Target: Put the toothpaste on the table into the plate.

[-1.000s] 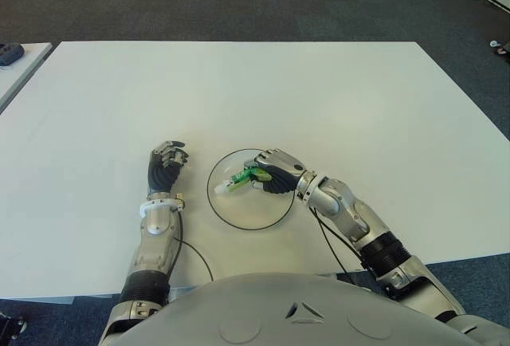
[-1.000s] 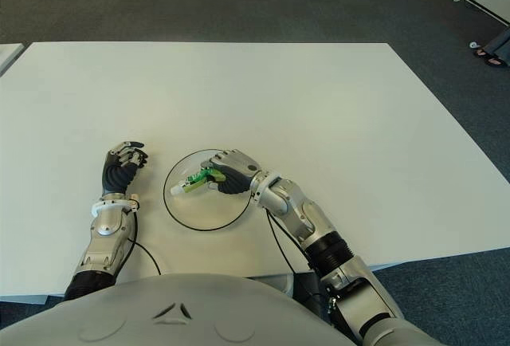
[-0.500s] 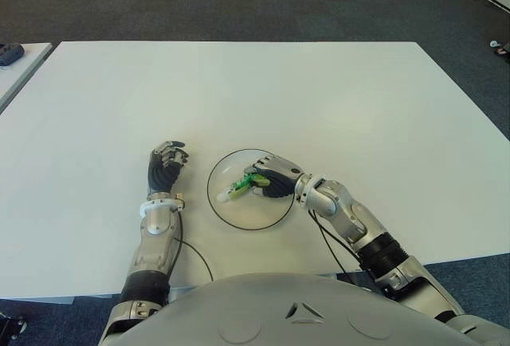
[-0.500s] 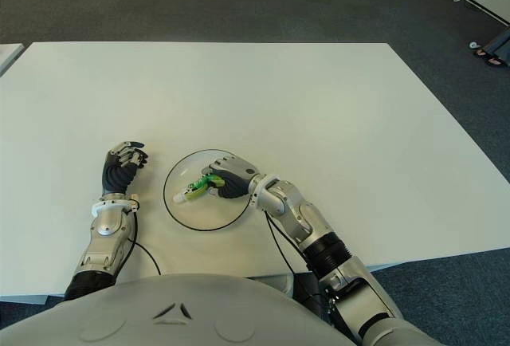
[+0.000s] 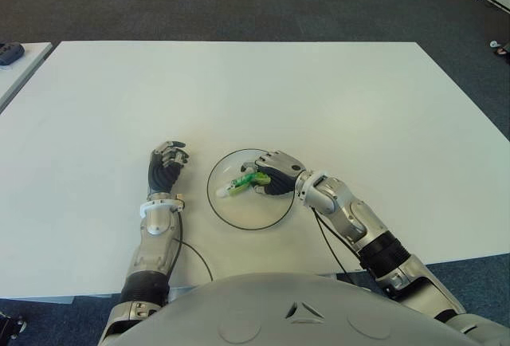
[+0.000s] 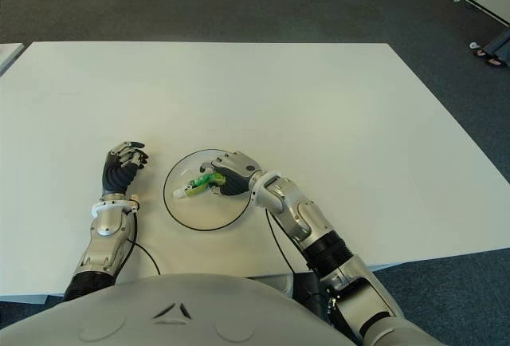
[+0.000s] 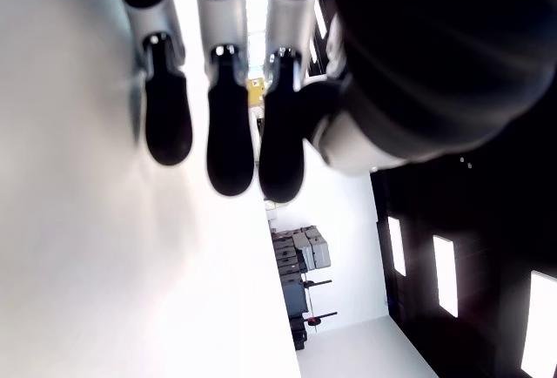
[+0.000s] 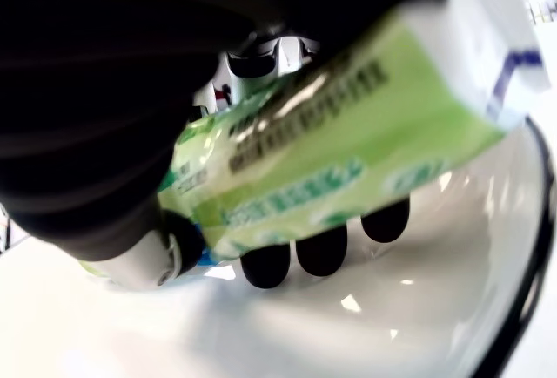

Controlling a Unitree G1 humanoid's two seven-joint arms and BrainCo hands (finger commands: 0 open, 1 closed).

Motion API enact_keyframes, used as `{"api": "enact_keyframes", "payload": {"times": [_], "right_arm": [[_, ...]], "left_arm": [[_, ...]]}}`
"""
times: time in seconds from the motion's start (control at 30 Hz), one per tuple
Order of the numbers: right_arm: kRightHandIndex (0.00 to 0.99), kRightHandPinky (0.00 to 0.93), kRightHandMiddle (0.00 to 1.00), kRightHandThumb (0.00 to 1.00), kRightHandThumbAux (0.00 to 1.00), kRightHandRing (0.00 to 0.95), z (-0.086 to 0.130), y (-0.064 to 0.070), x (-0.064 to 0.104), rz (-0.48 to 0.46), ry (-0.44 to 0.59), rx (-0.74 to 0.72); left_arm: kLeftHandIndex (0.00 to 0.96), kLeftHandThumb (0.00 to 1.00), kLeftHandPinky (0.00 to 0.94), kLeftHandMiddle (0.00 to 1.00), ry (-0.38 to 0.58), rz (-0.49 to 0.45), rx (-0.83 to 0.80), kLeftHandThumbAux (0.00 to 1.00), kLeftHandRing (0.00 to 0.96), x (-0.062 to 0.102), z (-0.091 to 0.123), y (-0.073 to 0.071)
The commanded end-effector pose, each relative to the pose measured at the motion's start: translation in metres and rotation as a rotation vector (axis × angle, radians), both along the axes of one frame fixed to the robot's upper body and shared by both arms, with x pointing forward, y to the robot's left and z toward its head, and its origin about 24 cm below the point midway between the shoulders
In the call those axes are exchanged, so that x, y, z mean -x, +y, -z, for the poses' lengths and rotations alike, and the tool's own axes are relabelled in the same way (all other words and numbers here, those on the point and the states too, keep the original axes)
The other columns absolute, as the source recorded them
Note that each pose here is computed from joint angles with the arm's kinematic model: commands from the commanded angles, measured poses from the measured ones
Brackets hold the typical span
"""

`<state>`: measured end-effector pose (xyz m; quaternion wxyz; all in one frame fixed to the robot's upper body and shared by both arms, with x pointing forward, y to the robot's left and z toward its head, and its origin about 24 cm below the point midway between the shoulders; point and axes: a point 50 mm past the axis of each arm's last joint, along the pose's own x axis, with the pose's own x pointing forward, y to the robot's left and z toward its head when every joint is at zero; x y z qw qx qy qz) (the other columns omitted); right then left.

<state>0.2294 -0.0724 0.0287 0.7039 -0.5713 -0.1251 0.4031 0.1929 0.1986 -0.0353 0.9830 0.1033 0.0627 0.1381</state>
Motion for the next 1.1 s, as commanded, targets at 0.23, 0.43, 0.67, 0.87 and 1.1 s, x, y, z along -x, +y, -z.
{"api": "enact_keyframes", "payload": {"times": [0.23, 0.43, 0.67, 0.87, 1.1], "right_arm": [[0.0, 0.001, 0.001, 0.436, 0.151, 0.001, -0.004, -0.004, 0.002, 0.042, -0.089, 0.005], [0.0, 0.0, 0.0, 0.418, 0.119, 0.0, -0.005, -0.005, 0.003, 0.076, -0.098, 0.0], [0.0, 0.0, 0.0, 0.419, 0.11, 0.0, -0.005, -0.004, 0.003, 0.118, -0.087, -0.009], [0.0, 0.0, 0.0, 0.412, 0.101, 0.0, -0.009, -0.009, 0.002, 0.145, -0.065, -0.049], [0.0, 0.0, 0.0, 0.399, 0.134, 0.0, -0.011, -0.024, -0.002, 0.191, -0.033, -0.25]], "left_arm": [[0.432, 0.696, 0.579, 0.592, 0.049, 0.023, 0.019, 0.723, 0.598, 0.005, 0.012, -0.001], [0.432, 0.696, 0.558, 0.585, 0.055, 0.014, 0.029, 0.723, 0.588, 0.006, 0.012, -0.001], [0.432, 0.698, 0.557, 0.58, 0.064, -0.011, 0.046, 0.722, 0.582, 0.006, 0.013, -0.002], [0.432, 0.698, 0.576, 0.589, 0.052, -0.003, 0.025, 0.722, 0.592, 0.006, 0.012, -0.002], [0.432, 0.697, 0.57, 0.595, 0.042, 0.013, 0.004, 0.722, 0.597, 0.005, 0.012, -0.002]]}}
